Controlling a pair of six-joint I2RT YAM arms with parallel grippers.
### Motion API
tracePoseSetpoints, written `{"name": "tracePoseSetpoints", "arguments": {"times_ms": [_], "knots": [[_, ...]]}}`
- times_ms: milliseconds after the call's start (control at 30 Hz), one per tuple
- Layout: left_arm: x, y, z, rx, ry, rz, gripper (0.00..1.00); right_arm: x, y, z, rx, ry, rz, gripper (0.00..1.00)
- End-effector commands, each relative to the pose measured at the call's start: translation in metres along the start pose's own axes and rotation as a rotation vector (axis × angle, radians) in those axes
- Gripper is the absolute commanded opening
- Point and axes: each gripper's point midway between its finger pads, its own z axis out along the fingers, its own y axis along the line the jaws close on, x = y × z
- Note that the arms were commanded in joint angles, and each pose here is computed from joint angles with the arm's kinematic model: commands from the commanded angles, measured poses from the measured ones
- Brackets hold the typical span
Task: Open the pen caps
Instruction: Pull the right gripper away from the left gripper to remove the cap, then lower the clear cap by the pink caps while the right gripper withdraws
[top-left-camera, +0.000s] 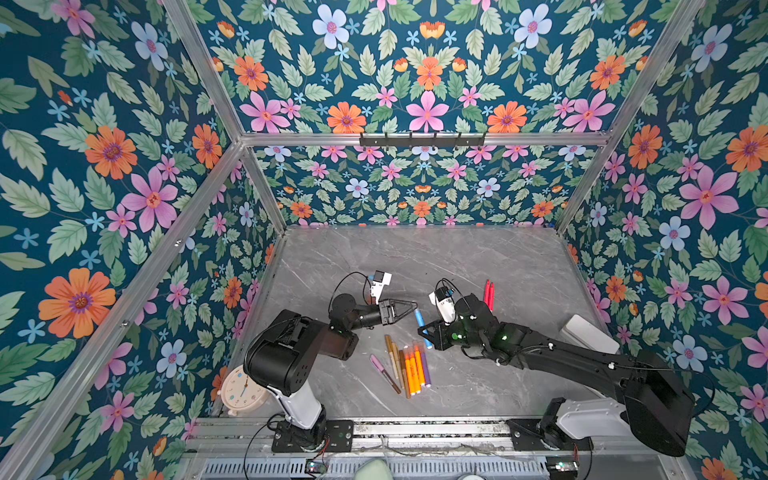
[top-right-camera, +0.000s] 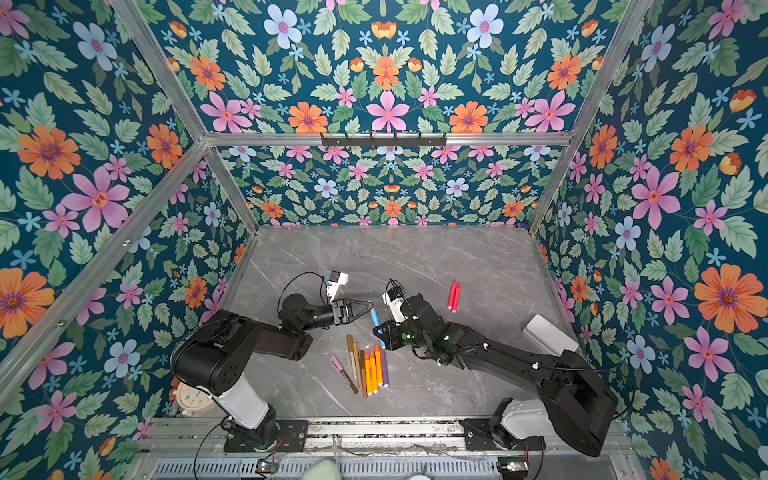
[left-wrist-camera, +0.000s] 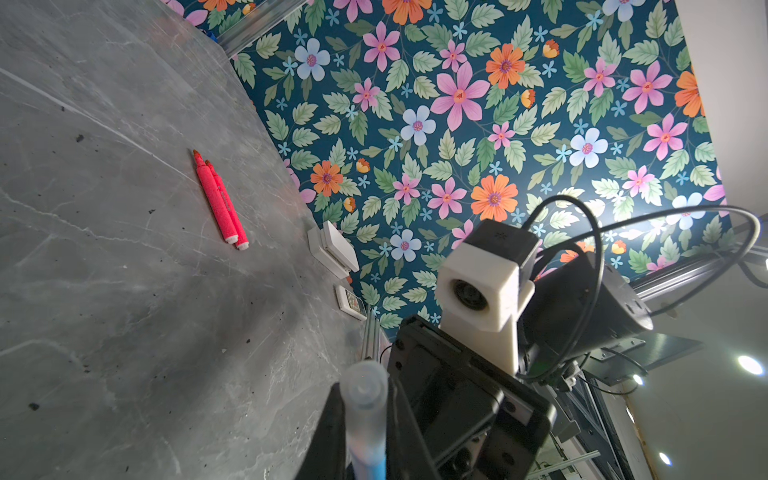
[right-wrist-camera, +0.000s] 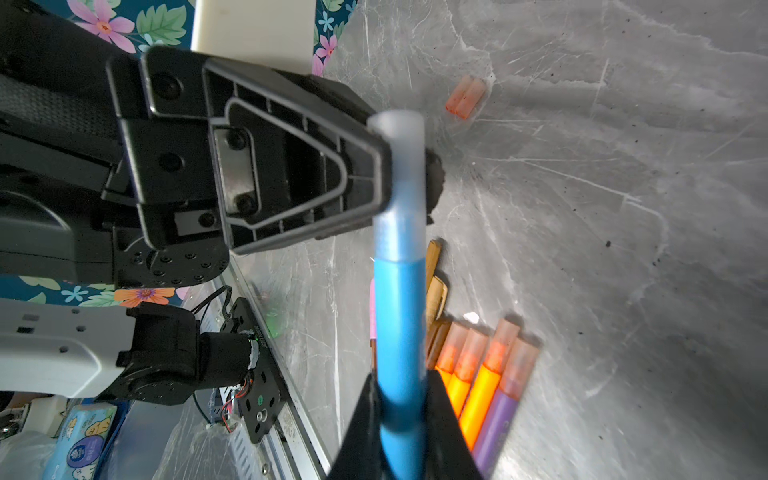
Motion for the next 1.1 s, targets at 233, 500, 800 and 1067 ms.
{"name": "tracePoseSetpoints", "arguments": {"times_ms": [233,500,800,1067], "knots": [[-0.053,-0.011,-0.003,0.008,-0.256,0.113,0.00,0.071,-0.020,0.019,0.074,0.297,0.111,0.00],[-0.075,-0.017,0.005,-0.016,-0.273,0.128,0.00,0.084,-0.025,0.025,0.077,0.310,0.121,0.00],[-0.109,-0.015,0.016,-0.154,-0.285,0.213,0.00,0.087,-0.032,0.011,0.101,0.286,0.105,0.00],[-0.117,0.021,0.011,-0.402,-0.244,0.214,0.00,0.074,-0.041,-0.018,0.163,0.210,0.092,0.00]]}}
